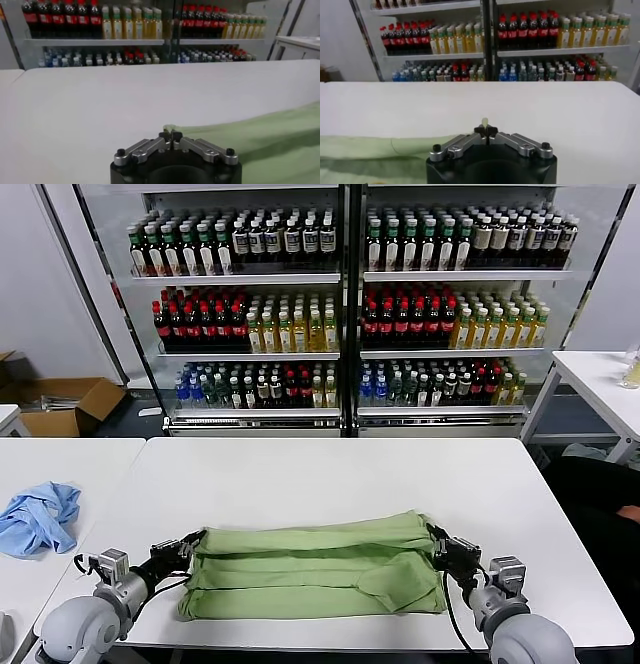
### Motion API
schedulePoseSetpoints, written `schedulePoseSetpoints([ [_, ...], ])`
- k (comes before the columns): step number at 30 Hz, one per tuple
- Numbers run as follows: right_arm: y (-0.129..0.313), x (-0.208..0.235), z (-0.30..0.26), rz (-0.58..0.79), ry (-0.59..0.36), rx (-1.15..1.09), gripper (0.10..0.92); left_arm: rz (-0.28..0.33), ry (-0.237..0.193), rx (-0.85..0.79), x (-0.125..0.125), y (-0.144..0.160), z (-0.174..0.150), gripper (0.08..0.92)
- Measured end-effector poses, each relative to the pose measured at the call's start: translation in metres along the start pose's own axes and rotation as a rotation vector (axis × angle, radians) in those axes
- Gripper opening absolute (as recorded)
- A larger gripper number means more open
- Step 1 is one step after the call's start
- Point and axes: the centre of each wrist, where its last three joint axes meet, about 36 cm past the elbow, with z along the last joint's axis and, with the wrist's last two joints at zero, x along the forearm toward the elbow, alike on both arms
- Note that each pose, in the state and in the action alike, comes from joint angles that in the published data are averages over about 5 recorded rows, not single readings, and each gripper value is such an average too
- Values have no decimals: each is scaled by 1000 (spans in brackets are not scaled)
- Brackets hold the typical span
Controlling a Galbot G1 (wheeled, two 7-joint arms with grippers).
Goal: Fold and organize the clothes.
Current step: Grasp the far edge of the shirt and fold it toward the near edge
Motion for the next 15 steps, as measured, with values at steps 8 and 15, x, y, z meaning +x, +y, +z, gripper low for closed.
schedulePoseSetpoints([
  [8, -1, 0, 9, 1, 24, 12, 106, 14, 62, -31, 10, 0, -2, 86],
  [15, 3, 1, 21, 3, 58, 21, 216, 5, 120, -72, 15, -7, 3, 134],
])
